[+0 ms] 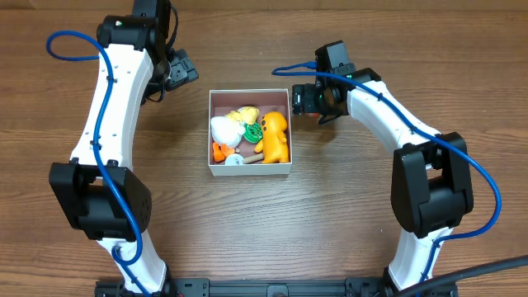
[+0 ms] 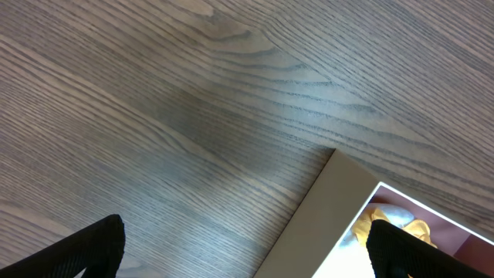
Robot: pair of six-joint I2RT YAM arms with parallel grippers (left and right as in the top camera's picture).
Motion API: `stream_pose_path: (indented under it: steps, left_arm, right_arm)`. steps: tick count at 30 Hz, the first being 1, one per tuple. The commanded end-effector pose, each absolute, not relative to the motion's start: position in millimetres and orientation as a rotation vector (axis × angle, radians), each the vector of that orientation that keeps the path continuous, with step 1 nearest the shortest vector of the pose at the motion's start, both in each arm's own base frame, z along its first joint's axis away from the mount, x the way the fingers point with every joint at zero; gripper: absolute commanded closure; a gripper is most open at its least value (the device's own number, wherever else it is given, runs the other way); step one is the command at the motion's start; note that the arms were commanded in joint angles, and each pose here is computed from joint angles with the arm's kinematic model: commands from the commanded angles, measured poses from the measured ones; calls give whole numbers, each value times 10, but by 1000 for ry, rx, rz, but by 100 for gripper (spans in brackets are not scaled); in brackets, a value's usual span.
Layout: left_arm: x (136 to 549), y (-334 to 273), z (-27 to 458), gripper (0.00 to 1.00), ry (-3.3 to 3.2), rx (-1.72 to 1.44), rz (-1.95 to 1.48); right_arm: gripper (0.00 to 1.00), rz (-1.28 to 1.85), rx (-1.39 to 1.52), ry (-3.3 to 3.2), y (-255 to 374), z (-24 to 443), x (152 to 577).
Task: Pack container
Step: 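Move the right gripper down and grasp the red ball, then carry the red ball over the box and lower it inside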
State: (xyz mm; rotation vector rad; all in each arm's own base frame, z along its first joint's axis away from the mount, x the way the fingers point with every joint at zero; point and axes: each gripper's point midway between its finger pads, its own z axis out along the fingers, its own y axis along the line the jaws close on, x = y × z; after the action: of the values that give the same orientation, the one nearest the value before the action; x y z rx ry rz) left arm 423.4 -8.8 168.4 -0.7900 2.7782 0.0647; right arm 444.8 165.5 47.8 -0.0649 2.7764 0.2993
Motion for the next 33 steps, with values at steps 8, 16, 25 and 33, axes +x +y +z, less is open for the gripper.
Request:
stream_pose_path:
  steps: [8,16,25,33]
  left_arm:
    - [4237,-97,1807,0,2741,-811,37]
    - [4238,-97,1808,0,2741,-811,37]
    - [4238,-97,1808,0,2741,-811,37]
    - [4238,-97,1808,0,2741,-811,37]
  right_arm:
    - [4,164,-68,2774,1510,258,4541]
    - [87,149,-68,2811,1493,118,4499]
    - [92,-57,-58,2796,1230,611,4477]
    - [91,73,-137,2608,1490,1905,4201]
